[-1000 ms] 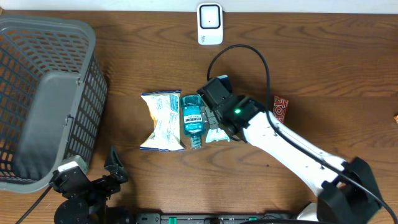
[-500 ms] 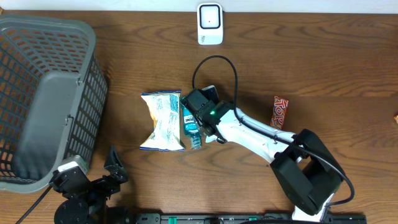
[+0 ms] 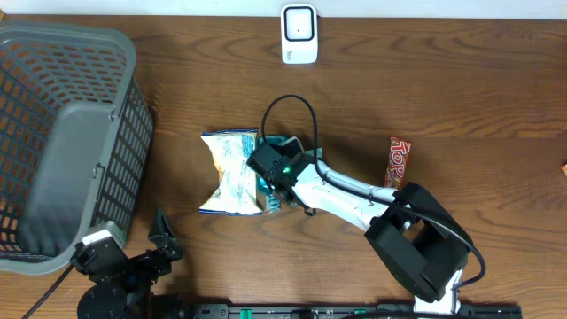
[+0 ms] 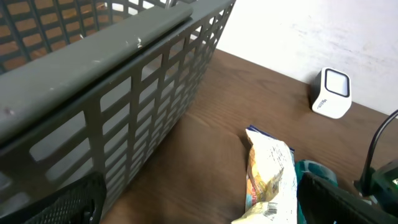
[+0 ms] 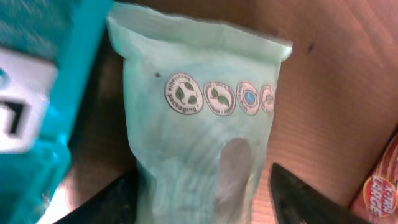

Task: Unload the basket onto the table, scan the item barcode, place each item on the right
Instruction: 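Lower the right gripper onto the wipes pack and grasp it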

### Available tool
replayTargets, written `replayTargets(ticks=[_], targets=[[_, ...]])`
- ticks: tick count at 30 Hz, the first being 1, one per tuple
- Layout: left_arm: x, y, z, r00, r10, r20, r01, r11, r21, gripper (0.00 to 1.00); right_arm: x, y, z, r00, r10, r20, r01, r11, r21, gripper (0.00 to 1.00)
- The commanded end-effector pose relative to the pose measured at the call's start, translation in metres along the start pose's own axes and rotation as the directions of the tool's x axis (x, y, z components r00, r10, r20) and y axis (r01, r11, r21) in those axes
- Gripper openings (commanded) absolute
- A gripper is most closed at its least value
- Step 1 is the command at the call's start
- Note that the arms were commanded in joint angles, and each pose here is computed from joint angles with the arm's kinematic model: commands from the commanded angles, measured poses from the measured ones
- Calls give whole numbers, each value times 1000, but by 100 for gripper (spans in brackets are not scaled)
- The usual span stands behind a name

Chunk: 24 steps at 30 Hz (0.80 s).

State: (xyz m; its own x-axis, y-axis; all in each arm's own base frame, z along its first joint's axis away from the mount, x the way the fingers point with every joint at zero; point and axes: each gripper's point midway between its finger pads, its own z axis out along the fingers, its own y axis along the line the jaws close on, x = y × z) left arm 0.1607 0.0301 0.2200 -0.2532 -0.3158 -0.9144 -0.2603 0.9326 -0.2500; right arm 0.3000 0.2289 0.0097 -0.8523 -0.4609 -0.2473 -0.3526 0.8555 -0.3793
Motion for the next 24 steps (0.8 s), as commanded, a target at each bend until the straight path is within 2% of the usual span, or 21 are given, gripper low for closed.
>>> replayTargets(ticks=[1,3,6,7,8,11,17,19,21,24], targets=[[-2,3,-1,1000,-1,12,1,1000,-14,98,17,4,11,996,-4,-91,0,999,-44,51],[-2,3,-1,1000,-1,12,1,1000,-14,98,19,0,12,994,0,-105,-5,999,-41,46],[-2,3,-1,1000,-1,12,1,1000,-14,98,19,-2,10,993,4,-118,-9,999,-48,44],[-2,3,-1,1000,-1,11,1,1000,-14,98,19,-2,9,993,3,-122,-9,999,-51,41],[-2,3,-1,1000,-1,11,1,1000,-15,98,17,-3,2,990,4,-143,-14,998,-69,32],[-2,3,-1,1000,-1,11,1,1000,-15,98,10,-3,-11,984,8,-179,-30,992,-122,23],[-2,3,-1,1000,-1,11,1,1000,-14,98,-8,-1,-46,969,-50,-240,-34,943,-331,20],[-2,3,-1,1000,-1,12,1,1000,-14,98,-13,3,-57,966,-104,-235,-12,895,-446,19],[-2,3,-1,1000,-1,11,1,1000,-15,98,-16,10,-68,964,-158,-214,2,810,-586,19],[-2,3,-1,1000,-1,11,1,1000,-15,98,-19,19,-88,965,-214,-151,10,606,-796,20]])
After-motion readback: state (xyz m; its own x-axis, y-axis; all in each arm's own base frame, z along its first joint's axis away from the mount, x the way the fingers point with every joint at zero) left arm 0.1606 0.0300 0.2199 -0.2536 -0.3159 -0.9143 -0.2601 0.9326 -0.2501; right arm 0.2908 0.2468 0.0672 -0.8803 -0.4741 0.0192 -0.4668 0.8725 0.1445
